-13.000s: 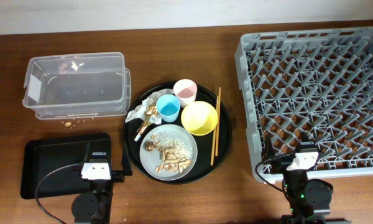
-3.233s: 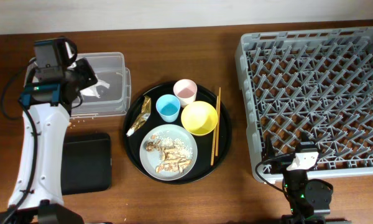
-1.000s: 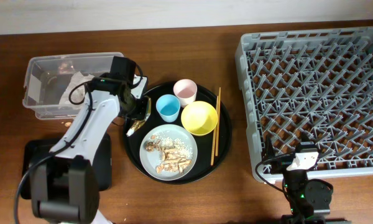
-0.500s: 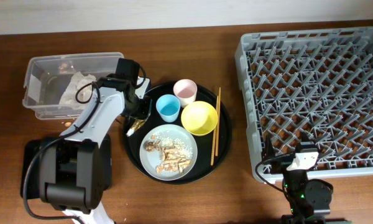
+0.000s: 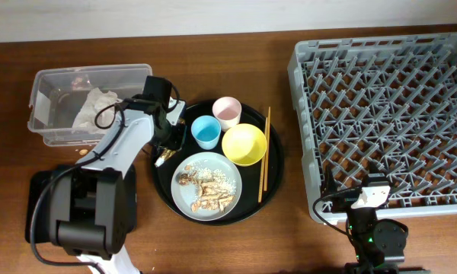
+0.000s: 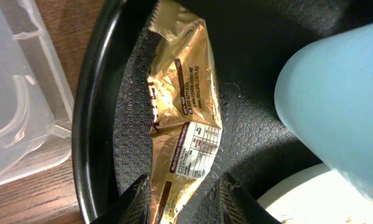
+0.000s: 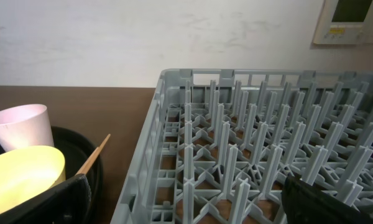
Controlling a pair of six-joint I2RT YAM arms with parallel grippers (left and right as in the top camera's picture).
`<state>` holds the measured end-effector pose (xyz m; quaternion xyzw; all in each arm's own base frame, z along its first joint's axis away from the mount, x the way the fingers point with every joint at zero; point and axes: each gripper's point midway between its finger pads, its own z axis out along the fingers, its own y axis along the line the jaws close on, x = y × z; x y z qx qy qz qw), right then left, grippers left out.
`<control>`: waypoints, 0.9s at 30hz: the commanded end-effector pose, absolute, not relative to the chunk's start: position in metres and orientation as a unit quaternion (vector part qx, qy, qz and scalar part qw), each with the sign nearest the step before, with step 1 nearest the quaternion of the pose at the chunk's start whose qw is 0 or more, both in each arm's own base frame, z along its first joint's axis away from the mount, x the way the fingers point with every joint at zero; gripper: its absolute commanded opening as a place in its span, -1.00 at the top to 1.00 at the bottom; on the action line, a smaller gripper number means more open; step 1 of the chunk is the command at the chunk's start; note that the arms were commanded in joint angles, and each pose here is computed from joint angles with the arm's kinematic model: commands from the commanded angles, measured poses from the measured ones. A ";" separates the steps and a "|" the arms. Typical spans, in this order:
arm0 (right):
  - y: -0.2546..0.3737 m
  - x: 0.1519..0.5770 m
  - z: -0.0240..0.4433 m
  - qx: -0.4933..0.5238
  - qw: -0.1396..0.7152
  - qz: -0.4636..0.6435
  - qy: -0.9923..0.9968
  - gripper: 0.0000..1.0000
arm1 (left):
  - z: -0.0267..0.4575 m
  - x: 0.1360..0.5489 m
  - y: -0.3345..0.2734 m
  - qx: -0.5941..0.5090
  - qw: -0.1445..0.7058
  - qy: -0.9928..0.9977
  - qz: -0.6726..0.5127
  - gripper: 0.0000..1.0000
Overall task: Sort waste into correct bins and load items into the dishwasher rack
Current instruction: 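Return the left gripper to the tray and grasp the gold wrapper, then carry the gold wrapper left and drop it into the clear bin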
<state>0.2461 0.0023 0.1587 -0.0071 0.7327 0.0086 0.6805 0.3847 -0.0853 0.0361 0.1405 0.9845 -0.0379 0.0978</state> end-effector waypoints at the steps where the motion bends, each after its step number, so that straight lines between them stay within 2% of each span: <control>1: -0.001 0.246 0.156 0.000 0.679 0.004 0.734 -0.97 | 0.012 0.375 -0.083 0.161 0.064 0.984 -0.033 0.28; 17: -0.001 0.246 0.156 0.000 0.679 0.004 0.734 -0.97 | 0.006 0.379 -0.079 0.159 0.065 0.985 -0.020 0.34; 20: -0.001 0.246 0.156 0.000 0.679 0.004 0.734 -0.97 | 0.006 0.379 -0.079 0.159 0.065 0.985 -0.020 0.65; 23: -0.001 0.246 0.156 0.000 0.679 0.004 0.734 -0.97 | 0.007 0.382 -0.080 0.159 0.072 0.984 -0.021 0.68; 26: -0.001 0.246 0.156 0.000 0.679 0.004 0.734 -0.97 | 0.008 0.384 -0.080 0.159 0.075 0.984 -0.021 1.00; 27: -0.001 0.246 0.156 0.000 0.679 0.004 0.734 -0.97 | 0.009 0.384 -0.080 0.159 0.074 0.984 -0.021 1.00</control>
